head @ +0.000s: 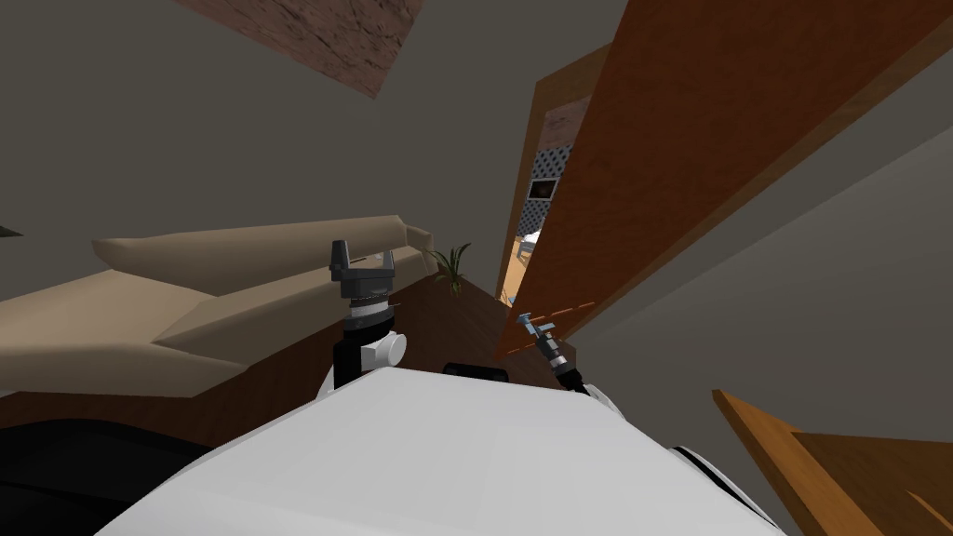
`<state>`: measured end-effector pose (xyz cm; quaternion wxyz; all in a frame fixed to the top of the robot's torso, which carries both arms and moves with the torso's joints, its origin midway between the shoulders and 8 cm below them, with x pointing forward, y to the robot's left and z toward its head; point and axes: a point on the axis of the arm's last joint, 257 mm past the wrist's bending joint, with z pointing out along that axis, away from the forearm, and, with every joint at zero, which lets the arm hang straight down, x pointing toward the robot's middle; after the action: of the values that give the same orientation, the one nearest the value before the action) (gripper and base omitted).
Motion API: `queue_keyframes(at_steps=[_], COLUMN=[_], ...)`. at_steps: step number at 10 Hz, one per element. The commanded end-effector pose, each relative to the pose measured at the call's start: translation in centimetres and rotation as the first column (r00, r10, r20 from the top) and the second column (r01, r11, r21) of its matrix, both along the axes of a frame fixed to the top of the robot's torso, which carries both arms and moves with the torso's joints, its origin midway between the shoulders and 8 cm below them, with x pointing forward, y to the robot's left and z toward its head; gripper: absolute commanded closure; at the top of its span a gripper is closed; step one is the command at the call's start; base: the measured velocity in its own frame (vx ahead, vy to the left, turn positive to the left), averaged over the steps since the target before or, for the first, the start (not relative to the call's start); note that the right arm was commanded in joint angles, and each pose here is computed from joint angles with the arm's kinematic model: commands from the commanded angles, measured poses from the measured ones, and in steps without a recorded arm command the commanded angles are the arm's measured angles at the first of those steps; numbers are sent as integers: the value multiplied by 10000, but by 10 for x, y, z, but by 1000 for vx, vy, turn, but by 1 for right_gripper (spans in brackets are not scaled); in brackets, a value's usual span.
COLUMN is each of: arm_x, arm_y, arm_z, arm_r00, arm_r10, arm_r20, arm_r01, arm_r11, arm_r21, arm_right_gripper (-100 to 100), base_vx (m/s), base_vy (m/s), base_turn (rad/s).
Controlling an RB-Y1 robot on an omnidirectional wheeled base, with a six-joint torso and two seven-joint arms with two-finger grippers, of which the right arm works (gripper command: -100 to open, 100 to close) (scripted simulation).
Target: Pull the door open
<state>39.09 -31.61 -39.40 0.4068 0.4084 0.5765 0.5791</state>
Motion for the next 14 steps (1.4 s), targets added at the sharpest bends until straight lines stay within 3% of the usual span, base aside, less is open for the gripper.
queue_keyframes(at_steps=[1, 3, 5, 8, 14], arm_x=[0, 0, -12, -21, -44], arm_y=[1, 1, 8, 13, 24], arm_z=[1, 1, 1, 2, 4], arm_r00=[10000, 10000, 9989, 9967, 9872], arm_r10=[19, 19, 455, 778, 1550], arm_r20=[31, 31, 131, 214, 365], arm_r01=[-19, -19, -455, -778, -1553], arm_r11=[10000, 10000, 9990, 9970, 9879], arm_r21=[13, 13, 4, 11, 38], arm_right_gripper=[100, 100, 100, 100, 100], base_vx=[0, 0, 14, 8, 2], base_vy=[0, 0, 1, -2, -2], base_turn=[0, 0, -58, -31, -33])
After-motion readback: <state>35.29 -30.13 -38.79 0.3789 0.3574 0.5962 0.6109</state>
